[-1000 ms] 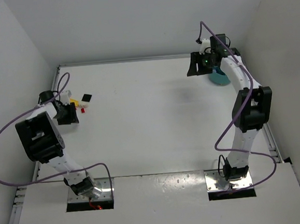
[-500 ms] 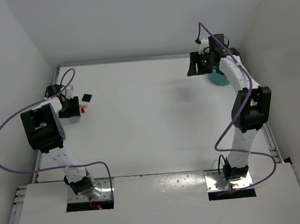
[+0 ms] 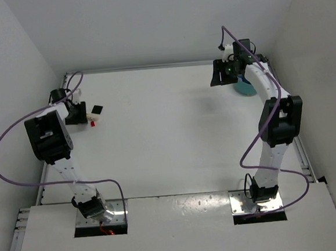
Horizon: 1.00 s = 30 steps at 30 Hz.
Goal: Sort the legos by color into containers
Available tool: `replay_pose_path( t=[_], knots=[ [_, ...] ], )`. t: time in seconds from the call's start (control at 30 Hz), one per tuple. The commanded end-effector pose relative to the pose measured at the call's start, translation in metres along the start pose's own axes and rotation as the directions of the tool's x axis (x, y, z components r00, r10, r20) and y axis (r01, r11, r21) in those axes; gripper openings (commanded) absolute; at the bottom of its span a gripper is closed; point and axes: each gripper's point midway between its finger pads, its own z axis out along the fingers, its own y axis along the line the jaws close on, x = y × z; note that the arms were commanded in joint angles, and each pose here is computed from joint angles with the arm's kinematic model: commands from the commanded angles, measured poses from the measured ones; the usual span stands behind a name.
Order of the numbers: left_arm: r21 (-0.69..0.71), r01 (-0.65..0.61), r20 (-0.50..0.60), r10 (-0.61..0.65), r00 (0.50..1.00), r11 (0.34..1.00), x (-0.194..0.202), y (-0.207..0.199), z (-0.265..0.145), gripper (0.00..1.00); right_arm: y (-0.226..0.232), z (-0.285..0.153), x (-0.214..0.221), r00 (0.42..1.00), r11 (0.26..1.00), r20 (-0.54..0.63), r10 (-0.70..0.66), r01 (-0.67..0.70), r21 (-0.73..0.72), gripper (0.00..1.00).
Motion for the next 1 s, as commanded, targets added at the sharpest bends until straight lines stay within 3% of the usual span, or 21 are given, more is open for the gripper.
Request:
replay_pose_path(
  t=[0.0,0.4,0.6,0.63,0.8,0.97],
  knots=[
    [0.045,-0.001,-0.01,0.002,1.0,0.999,0.004,-0.007,0.01,0.57,0.002,-0.003,-0.012,0.999,0.999,0.036,-0.031,0.031,0.006,0.55],
    [0.076,-0.034,-0.035,0.036,0.999,0.997,0.022,-0.014,0.007,0.41,0.0,-0.003,-0.012,0.999,0.999,0.036,-0.031,0.031,0.015,0.54],
    [0.113,-0.039,-0.033,0.043,0.999,0.993,0.026,-0.026,-0.001,0.23,0.004,-0.005,-0.011,0.999,1.0,0.035,-0.031,0.031,-0.004,0.54],
    [0.14,-0.028,-0.021,0.032,0.999,0.99,0.025,-0.032,-0.005,0.17,0.007,-0.008,-0.013,0.998,0.999,0.049,-0.036,0.036,-0.013,0.54],
    [0.325,0.008,0.097,-0.042,0.994,0.946,0.007,-0.076,-0.058,0.16,0.051,-0.016,0.008,0.995,0.983,0.075,-0.062,0.074,-0.171,0.54],
    [0.61,0.034,0.14,-0.15,0.979,0.791,-0.002,-0.138,-0.114,0.15,0.104,-0.034,0.021,0.966,0.921,0.131,-0.223,0.253,-0.295,0.54]
  ],
)
